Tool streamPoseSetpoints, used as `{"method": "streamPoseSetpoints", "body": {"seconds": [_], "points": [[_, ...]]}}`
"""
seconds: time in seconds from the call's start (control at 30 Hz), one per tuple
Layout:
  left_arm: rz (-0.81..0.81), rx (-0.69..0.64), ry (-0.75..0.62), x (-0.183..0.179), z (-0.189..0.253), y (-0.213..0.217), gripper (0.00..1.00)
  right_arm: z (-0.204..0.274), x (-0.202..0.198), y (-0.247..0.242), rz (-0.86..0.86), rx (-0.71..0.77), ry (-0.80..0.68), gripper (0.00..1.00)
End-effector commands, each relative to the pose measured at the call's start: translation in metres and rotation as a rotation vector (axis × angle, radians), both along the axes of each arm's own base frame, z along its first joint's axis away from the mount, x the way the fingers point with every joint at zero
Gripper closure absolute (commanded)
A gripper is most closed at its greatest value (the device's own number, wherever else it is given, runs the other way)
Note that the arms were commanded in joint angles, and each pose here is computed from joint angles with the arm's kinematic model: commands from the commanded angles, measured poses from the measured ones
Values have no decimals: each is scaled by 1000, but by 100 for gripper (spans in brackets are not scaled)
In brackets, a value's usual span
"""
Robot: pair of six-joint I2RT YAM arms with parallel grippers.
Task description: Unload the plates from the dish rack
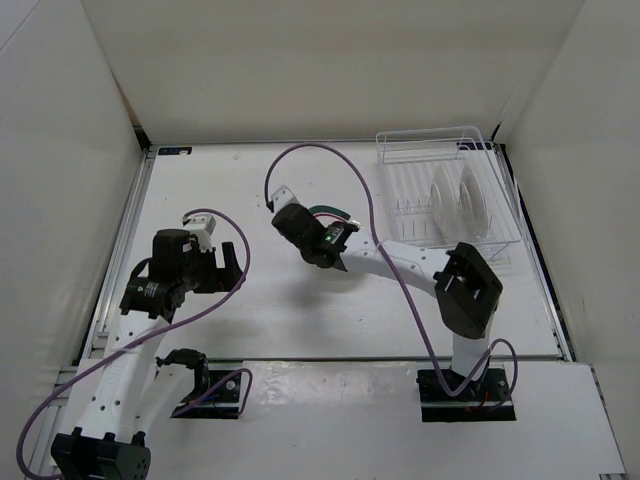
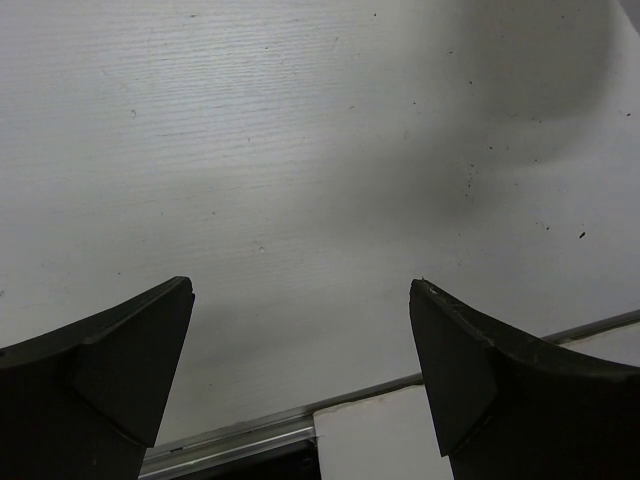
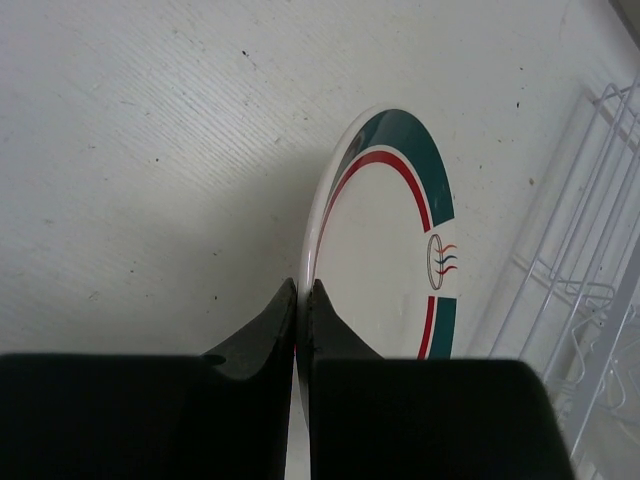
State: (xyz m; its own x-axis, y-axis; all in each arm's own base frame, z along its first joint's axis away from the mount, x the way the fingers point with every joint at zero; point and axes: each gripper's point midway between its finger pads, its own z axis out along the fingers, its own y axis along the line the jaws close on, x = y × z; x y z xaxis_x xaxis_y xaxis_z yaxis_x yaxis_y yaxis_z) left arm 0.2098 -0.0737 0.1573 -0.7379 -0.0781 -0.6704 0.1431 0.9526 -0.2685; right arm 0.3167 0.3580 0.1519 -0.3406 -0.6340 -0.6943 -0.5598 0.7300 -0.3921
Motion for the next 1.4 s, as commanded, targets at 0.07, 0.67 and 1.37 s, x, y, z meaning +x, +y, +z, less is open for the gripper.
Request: {"method": "streamPoseSetpoints", "body": {"seconds": [0.07,0.67,1.37], "points": [[4,-14,-18,-2,3,0,0,13,18,3,-154,62,-133,100],[23,-12,-40,-5,9,3,0,-66,12,13,-218,-160,-167,89],[39,-1,-54,-8,11,7,0,13,-18,47,19,68,11,54]]}}
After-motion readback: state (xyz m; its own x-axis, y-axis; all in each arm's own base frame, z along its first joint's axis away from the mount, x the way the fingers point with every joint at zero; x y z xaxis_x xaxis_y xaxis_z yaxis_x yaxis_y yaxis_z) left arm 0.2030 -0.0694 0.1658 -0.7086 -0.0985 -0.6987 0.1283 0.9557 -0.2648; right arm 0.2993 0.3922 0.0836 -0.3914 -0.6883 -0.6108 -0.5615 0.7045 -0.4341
